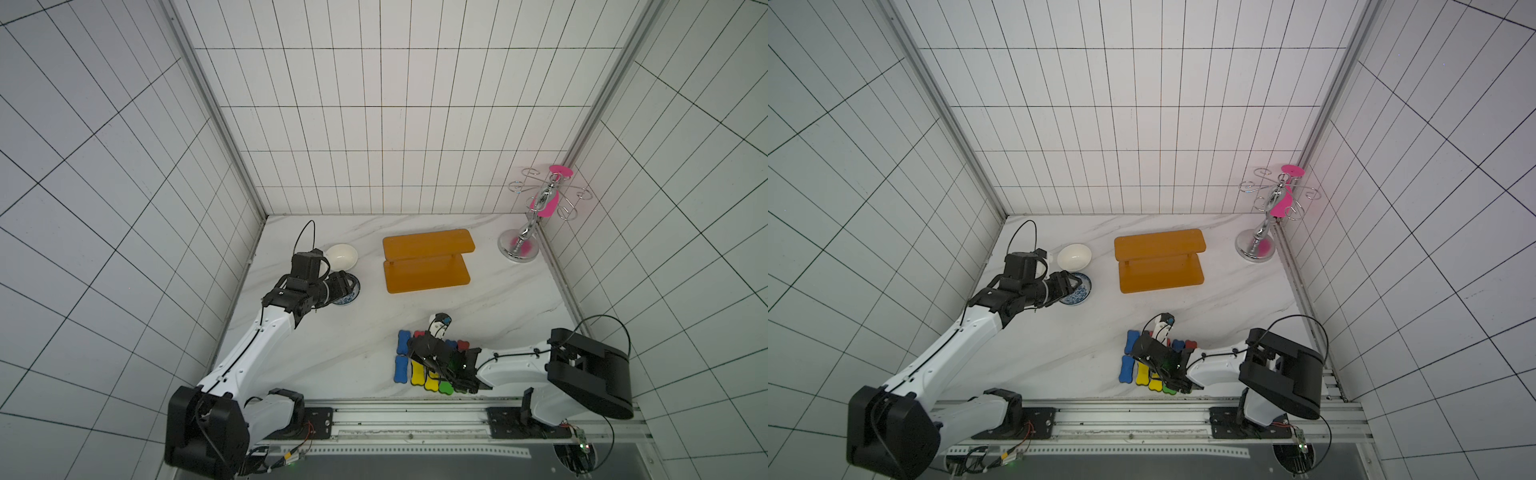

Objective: Remove the whiteboard erasers from the shelf
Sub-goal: Place the whiteboard eraser at the center of the board, then reset both arms

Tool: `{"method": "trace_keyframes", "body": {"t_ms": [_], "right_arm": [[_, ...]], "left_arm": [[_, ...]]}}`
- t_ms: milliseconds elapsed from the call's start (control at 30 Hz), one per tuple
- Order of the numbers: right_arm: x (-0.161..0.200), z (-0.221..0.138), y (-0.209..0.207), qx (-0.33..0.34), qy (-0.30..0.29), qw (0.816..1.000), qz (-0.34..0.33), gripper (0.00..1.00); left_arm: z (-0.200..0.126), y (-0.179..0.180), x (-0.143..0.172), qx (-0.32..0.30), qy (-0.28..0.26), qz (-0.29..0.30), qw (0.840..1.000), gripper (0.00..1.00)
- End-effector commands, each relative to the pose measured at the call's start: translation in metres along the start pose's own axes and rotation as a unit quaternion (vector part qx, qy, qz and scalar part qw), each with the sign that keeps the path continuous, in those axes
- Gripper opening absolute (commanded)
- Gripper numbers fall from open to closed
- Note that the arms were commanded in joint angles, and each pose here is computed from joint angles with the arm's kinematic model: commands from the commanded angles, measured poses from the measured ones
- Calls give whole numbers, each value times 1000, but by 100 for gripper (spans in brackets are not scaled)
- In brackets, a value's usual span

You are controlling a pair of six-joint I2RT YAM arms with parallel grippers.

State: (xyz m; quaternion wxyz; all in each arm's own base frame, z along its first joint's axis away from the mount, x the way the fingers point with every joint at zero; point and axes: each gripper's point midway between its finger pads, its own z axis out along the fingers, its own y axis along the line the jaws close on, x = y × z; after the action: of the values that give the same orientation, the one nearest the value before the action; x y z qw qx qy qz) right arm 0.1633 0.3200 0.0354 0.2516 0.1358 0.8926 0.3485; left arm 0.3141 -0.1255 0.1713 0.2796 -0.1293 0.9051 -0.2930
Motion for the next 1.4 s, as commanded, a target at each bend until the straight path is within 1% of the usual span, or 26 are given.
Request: {"method": "trace_keyframes", "body": {"t_ms": [0,267,533,633,667,733,767,800,833,867,900,933,967,1000,1033,1067,1100,1133,1167,1200,1233,1267,1300,1333,1367], "right_arm": [[0,-3,-11,5,-1,1000,4,13],[-5,-9,5,-8,-4,1000,-20,16],[-11,-20,18,-12,-7,999,-46,17],[-21,-31,29,-20,-18,996,-81,20],[-28,-37,34,-22,-31,993,-110,22],[-51,-54,36,-7,-78,979,-189,30],[-70,-67,30,22,-112,966,-231,35],[-92,-81,25,50,-152,951,-265,43],[-112,-94,17,79,-194,934,-290,56],[-137,-112,7,104,-241,916,-302,71],[-158,-126,0,123,-283,895,-322,84],[-175,-136,-6,137,-314,877,-336,88],[-192,-148,-12,153,-347,855,-355,89],[-208,-159,-17,168,-382,826,-378,87],[-218,-170,-21,181,-407,802,-397,90],[-228,-179,-27,196,-420,784,-413,96],[-237,-184,-36,215,-417,773,-426,99],[-247,-188,-49,234,-416,775,-414,100],[-257,-191,-67,248,-415,785,-386,100],[-267,-196,-86,270,-419,788,-360,100],[-270,-194,-99,282,-414,792,-349,100],[-275,-192,-113,289,-420,789,-343,100],[-278,-188,-128,296,-424,792,-326,100],[-282,-186,-141,302,-427,797,-302,100],[-285,-175,-147,294,-417,807,-298,100]], "left_arm": [[2,2,-1,-2,-6,6,1000,67],[2,3,-1,-3,-8,5,1000,67],[-1,1,-3,-2,-17,11,1000,67],[-6,-2,-8,-1,-30,26,999,67],[-10,-2,-11,-5,-39,35,999,69],[-19,-2,-16,-13,-63,57,996,74],[-25,-2,-21,-22,-80,72,994,80],[-32,0,-27,-34,-103,84,990,91],[-38,1,-34,-44,-126,93,987,97],[-43,2,-43,-53,-157,97,981,98],[-49,4,-55,-61,-201,90,974,98],[-50,9,-62,-67,-234,78,967,98],[-51,16,-70,-78,-271,79,956,98],[-56,18,-77,-86,-308,97,943,98],[-58,21,-80,-93,-330,115,932,98],[-62,24,-83,-98,-353,126,922,98],[-63,24,-85,-98,-372,147,911,98],[-60,26,-85,-102,-380,169,904,98],[-54,30,-85,-111,-385,198,895,98],[-43,39,-84,-135,-373,226,890,98],[-33,53,-81,-165,-354,240,889,98],[-20,69,-78,-190,-328,256,889,98],[-7,85,-72,-207,-303,273,889,98],[1,99,-69,-217,-295,276,889,98],[7,109,-68,-214,-297,273,890,98]]}}
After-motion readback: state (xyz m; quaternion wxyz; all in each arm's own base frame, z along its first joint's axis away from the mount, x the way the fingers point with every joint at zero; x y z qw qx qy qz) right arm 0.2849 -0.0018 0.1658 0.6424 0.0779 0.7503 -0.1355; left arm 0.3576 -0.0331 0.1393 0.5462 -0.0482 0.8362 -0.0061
